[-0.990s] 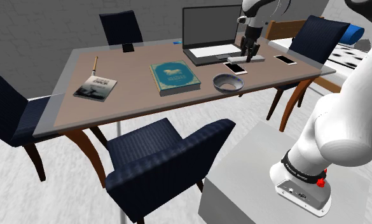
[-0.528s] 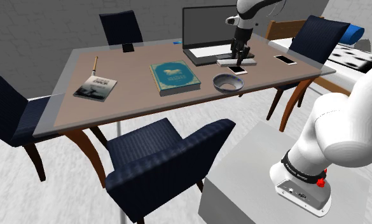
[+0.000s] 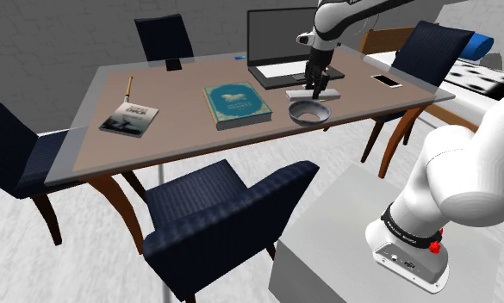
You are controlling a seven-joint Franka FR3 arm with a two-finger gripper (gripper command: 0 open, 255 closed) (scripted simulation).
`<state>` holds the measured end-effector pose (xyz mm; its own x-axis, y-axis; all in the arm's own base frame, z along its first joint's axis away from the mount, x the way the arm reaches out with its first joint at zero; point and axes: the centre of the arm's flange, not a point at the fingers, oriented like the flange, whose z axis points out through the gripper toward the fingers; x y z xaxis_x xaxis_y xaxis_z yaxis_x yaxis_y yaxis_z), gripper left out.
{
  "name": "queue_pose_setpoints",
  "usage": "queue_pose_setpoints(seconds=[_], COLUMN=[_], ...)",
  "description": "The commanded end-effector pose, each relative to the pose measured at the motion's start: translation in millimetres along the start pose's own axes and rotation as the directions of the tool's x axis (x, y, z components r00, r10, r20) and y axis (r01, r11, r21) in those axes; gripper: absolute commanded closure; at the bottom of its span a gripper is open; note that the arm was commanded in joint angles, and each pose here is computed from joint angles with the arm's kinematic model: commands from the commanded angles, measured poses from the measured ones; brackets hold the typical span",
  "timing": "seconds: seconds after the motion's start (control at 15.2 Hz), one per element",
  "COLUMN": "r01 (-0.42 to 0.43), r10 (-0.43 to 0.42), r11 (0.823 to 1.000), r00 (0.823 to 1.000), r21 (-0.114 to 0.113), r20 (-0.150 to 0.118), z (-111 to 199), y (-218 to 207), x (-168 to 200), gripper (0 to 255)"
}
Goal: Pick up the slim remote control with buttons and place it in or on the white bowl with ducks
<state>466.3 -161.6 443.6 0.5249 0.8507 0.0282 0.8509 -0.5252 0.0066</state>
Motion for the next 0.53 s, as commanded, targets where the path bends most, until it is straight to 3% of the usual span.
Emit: queue_pose_setpoints(seconds=[0.0,0.46], r01=[0.000,0.000], r10=[0.000,0.000], r11=[1.000,1.000], r00=[1.000,1.000], r21=[-0.001,-0.001], r20=[0.000,0.000], z=[11,48], y=[1,1], x=[1,0], gripper=[255,255])
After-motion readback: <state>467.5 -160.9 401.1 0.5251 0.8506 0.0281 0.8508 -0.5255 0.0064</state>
